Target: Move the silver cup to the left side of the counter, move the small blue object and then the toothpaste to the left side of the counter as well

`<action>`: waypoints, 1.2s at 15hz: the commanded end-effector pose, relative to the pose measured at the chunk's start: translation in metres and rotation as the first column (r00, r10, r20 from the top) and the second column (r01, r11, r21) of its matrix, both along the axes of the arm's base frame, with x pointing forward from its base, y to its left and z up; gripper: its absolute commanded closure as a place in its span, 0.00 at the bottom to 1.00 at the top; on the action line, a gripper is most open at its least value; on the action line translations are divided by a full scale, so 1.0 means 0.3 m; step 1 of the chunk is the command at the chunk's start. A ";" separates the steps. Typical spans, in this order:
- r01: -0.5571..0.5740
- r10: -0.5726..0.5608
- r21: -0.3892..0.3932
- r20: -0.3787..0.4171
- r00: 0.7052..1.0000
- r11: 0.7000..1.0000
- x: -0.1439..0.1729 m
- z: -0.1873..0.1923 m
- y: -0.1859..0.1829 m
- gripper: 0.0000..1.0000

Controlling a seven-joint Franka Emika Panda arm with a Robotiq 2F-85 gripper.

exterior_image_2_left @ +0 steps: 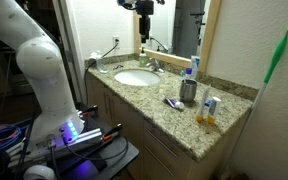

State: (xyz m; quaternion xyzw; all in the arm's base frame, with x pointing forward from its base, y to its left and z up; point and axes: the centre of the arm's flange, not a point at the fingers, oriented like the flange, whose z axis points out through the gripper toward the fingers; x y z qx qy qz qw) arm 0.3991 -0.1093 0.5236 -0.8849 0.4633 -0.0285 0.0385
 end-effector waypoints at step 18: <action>0.519 -0.506 -0.077 0.142 0.851 0.851 0.413 -0.174 -0.338 0.00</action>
